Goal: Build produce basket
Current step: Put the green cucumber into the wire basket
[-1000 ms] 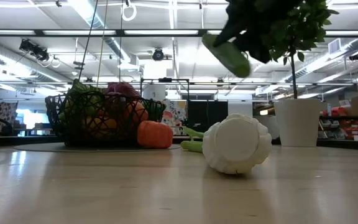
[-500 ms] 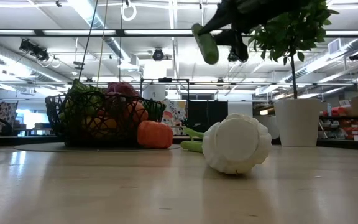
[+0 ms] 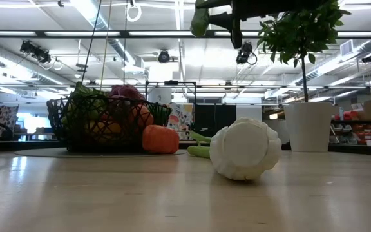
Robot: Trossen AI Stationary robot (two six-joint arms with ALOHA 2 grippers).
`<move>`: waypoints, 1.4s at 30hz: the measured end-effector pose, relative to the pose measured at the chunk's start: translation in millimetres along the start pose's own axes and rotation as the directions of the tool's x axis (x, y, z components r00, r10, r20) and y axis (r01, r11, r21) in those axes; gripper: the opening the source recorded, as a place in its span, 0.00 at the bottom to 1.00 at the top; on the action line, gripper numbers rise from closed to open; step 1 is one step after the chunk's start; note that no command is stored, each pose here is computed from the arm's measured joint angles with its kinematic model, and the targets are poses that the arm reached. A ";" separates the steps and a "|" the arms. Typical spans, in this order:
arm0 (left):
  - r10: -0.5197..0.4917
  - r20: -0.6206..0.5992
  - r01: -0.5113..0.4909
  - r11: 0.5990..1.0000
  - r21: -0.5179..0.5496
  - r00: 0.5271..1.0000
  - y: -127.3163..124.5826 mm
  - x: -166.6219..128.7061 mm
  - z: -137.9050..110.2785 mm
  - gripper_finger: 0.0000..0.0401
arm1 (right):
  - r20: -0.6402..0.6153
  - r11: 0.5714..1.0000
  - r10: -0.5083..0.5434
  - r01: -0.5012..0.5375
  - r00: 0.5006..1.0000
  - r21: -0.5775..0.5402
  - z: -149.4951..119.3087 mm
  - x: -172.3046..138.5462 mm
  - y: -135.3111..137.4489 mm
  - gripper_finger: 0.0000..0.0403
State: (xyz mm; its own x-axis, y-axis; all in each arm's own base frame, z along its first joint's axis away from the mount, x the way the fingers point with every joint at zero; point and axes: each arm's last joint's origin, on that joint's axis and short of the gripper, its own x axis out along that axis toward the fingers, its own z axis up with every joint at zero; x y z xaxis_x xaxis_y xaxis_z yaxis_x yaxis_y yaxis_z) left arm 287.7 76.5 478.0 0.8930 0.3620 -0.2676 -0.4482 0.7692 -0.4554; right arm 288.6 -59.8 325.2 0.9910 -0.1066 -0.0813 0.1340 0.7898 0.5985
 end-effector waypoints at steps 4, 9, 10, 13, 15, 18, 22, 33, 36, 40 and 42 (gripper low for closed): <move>-0.014 -0.029 0.014 1.000 0.001 0.999 -7.0 16.5 -9.9 0.89 | 0.000 1.000 0.002 -0.002 1.000 0.000 0.1 0.0 0.1 0.28; -0.006 -0.086 0.008 1.000 0.017 0.996 -11.4 34.6 -23.9 0.89 | 0.010 1.000 0.009 -0.009 1.000 -0.001 1.0 0.1 0.8 0.28; -0.007 -0.091 0.009 1.000 0.022 0.996 -12.5 38.0 -26.1 0.89 | 0.016 1.000 0.013 -0.013 1.000 -0.002 1.5 0.2 1.1 0.28; 0.000 -0.110 0.005 0.999 0.045 0.994 -13.2 47.3 -32.0 0.89 | 0.030 1.000 0.026 -0.026 0.999 -0.004 2.9 0.1 2.2 0.28; 0.015 -0.128 -0.005 0.997 0.076 0.992 -12.0 53.7 -36.2 0.89 | 0.034 0.999 0.050 -0.050 0.998 -0.006 4.1 0.0 3.6 0.28; 0.035 -0.147 -0.018 0.993 0.117 0.988 -10.3 61.6 -41.3 0.89 | 0.033 0.996 0.083 -0.083 0.996 -0.010 5.0 -0.1 5.5 0.28; 0.052 -0.145 -0.031 0.989 0.145 0.988 -9.5 66.8 -43.7 0.89 | 0.017 0.994 0.113 -0.113 0.993 -0.012 4.6 -0.2 6.8 0.28; 0.049 -0.139 -0.032 0.992 0.125 0.989 -10.0 69.3 -44.2 0.88 | 0.087 0.986 0.164 -0.162 0.983 -0.024 11.2 -1.2 12.2 0.28; 0.038 -0.121 -0.021 0.990 0.139 0.992 -12.6 69.2 -43.4 0.81 | 0.085 0.987 0.163 -0.163 0.983 -0.015 11.0 -1.2 12.1 0.28; 0.020 -0.097 -0.007 0.990 0.141 0.995 -15.7 69.2 -41.8 0.66 | 0.079 0.988 0.157 -0.157 0.984 -0.013 10.4 -1.0 11.6 0.28; 0.019 -0.097 -0.006 0.990 0.142 0.995 -15.8 69.2 -41.9 0.56 | 0.085 0.988 0.153 -0.152 0.985 -0.013 10.7 -1.1 11.6 0.28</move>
State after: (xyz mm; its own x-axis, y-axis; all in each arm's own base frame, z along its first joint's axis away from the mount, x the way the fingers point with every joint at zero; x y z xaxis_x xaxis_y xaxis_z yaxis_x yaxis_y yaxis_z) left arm 354.9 67.4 431.1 0.8759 0.3241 -0.3574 -0.4429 0.8340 -0.3291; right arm 289.1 -57.0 340.7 0.9962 -0.0353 0.0792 -0.0187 0.8046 0.5935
